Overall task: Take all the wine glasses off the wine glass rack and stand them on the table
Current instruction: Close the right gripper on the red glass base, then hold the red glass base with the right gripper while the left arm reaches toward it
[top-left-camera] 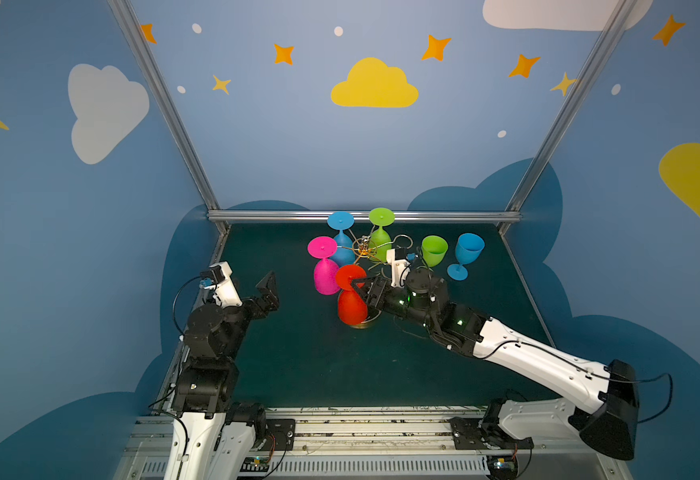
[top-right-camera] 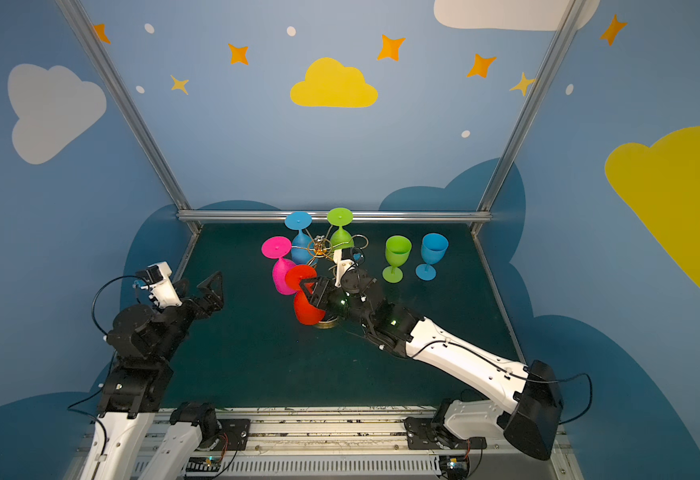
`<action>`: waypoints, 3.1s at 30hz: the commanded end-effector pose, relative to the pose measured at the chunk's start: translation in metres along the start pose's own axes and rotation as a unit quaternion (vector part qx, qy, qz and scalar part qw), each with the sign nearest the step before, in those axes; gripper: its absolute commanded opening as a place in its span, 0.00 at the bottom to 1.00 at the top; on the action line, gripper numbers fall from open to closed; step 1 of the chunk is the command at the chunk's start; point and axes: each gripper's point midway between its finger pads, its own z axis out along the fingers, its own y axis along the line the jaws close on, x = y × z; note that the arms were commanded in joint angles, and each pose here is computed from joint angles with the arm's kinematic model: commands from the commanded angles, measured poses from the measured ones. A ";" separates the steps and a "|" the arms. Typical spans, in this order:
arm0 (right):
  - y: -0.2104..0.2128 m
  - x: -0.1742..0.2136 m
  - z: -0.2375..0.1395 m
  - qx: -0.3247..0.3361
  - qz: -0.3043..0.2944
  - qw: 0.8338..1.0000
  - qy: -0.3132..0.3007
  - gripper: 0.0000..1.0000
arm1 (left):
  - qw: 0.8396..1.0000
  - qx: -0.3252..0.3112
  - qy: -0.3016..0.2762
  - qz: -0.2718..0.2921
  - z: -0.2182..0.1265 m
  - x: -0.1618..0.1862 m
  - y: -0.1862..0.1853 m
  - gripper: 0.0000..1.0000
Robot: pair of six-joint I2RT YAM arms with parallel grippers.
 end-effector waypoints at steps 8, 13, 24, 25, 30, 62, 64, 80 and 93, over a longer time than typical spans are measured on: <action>0.020 -0.014 0.004 -0.028 0.008 0.999 -0.016 0.21 | 1.000 -0.002 -0.005 0.005 -0.003 0.001 0.002 1.00; 0.020 -0.016 0.003 -0.030 0.011 0.999 -0.018 0.16 | 1.000 0.000 -0.006 0.005 -0.003 0.001 0.001 1.00; 0.030 -0.023 -0.006 -0.053 0.024 0.998 -0.023 0.05 | 1.000 0.003 -0.003 0.002 -0.002 0.002 0.000 1.00; 0.031 -0.023 -0.006 -0.056 0.025 0.998 -0.020 0.04 | 1.000 0.002 -0.004 0.002 -0.002 0.002 0.001 1.00; 0.040 -0.026 -0.010 -0.075 0.036 0.996 -0.020 0.00 | 1.000 0.003 -0.003 0.002 -0.002 0.003 0.000 1.00; 0.059 -0.039 0.001 -0.106 0.079 0.991 -0.019 0.00 | 1.000 0.006 -0.009 -0.001 -0.005 0.001 -0.001 1.00; 0.059 -0.040 0.004 -0.108 0.085 0.990 -0.019 0.00 | 1.000 0.006 -0.009 0.000 -0.005 0.001 -0.001 1.00; 0.060 -0.047 0.013 -0.119 0.110 0.987 -0.020 0.00 | 1.000 0.007 -0.009 0.001 -0.007 0.001 -0.002 1.00; 0.065 -0.045 0.023 -0.133 0.131 0.982 -0.012 0.00 | 1.000 0.008 -0.011 0.001 -0.009 0.001 -0.002 1.00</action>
